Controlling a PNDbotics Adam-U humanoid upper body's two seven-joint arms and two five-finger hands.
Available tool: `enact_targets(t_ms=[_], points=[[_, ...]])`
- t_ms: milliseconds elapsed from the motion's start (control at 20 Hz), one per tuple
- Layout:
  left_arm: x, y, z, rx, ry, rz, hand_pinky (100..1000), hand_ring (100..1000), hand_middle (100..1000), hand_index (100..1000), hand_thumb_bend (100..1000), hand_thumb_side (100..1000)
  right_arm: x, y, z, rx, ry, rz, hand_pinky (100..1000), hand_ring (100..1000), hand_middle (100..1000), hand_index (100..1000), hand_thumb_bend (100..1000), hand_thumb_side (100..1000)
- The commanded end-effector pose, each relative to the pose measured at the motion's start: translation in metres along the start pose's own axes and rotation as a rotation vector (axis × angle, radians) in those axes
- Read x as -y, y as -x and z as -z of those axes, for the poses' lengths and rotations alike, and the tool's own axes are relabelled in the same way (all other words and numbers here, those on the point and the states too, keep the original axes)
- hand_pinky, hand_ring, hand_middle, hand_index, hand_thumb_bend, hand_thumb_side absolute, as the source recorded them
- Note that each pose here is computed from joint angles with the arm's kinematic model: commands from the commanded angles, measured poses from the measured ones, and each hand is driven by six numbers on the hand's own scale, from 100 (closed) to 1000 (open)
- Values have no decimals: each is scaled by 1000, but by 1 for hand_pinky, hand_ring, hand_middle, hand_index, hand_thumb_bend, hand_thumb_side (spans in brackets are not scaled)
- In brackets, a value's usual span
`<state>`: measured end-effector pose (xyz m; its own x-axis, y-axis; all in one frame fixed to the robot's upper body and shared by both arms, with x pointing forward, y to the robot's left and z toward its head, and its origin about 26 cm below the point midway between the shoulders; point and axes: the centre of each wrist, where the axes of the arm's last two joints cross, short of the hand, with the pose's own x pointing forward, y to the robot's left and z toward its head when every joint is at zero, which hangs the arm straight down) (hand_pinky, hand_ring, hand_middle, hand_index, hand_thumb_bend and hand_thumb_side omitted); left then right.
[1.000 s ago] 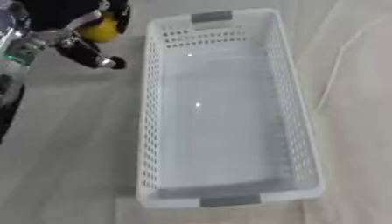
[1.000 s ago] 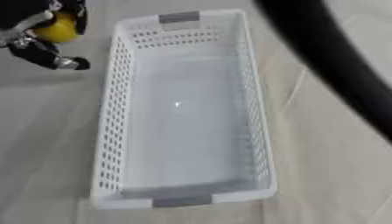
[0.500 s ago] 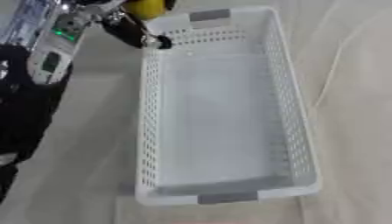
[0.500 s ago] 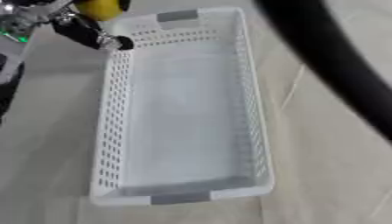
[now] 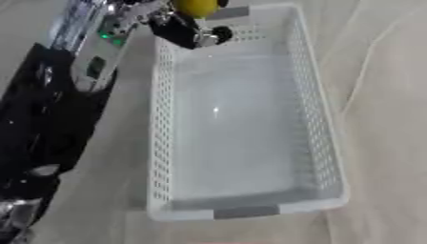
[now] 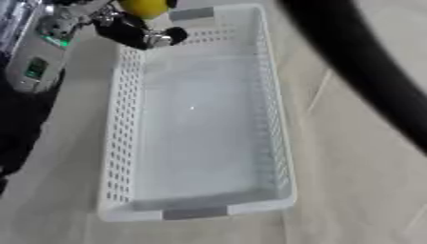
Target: Pick up objects on the table and place them in the box.
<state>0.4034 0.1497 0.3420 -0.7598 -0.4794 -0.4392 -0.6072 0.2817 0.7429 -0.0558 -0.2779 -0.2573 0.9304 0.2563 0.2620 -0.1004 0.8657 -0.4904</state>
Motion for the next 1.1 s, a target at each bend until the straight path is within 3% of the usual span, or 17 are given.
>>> enact_targets(t_ms=[50, 100, 200, 250, 300, 400, 600, 900, 950, 1050, 1100], points=[[-8, 1, 5, 19, -39, 9, 208, 504, 565, 618, 237, 100, 5, 9, -2, -22, 7, -9, 469, 583, 678, 718, 100, 870], [-7, 2, 5, 22, -38, 1, 581, 721, 759, 799, 256, 454, 5, 8, -2, -21, 6, -10, 469, 583, 678, 718, 100, 870], [-4, 3, 6, 27, -38, -12, 753, 833, 845, 887, 308, 633, 5, 8, -1, -20, 6, -11, 469, 583, 678, 718, 100, 870], [-3, 3, 6, 31, -39, -18, 738, 823, 838, 879, 306, 613, 5, 8, -1, -19, 6, -12, 469, 583, 678, 718, 100, 869], [-3, 3, 6, 35, -45, -24, 858, 904, 883, 963, 194, 871, 5, 7, -1, -19, 5, -12, 469, 583, 678, 718, 100, 869], [-1, 3, 5, 49, -85, -54, 913, 949, 920, 1000, 181, 969, 6, 7, -1, -18, 5, -13, 469, 583, 678, 718, 100, 868], [0, 6, 4, 53, -133, -77, 927, 991, 982, 1000, 173, 997, 5, 6, -1, -17, 3, -14, 469, 583, 678, 718, 100, 868], [0, 9, 1, 39, -160, -71, 899, 958, 972, 1000, 178, 973, 4, 6, -1, -17, 2, -12, 469, 583, 678, 719, 100, 869], [-1, 10, 0, 32, -162, -69, 846, 922, 958, 984, 162, 943, 4, 6, -1, -18, 2, -11, 469, 583, 678, 719, 100, 869], [1, 14, -8, -4, -162, -68, 775, 864, 928, 958, 100, 763, 3, 5, -1, -16, 2, -8, 469, 583, 678, 719, 100, 873], [2, 16, -13, -27, -159, -73, 763, 857, 926, 957, 100, 817, 3, 5, -1, -15, 3, -6, 469, 583, 678, 719, 100, 870]])
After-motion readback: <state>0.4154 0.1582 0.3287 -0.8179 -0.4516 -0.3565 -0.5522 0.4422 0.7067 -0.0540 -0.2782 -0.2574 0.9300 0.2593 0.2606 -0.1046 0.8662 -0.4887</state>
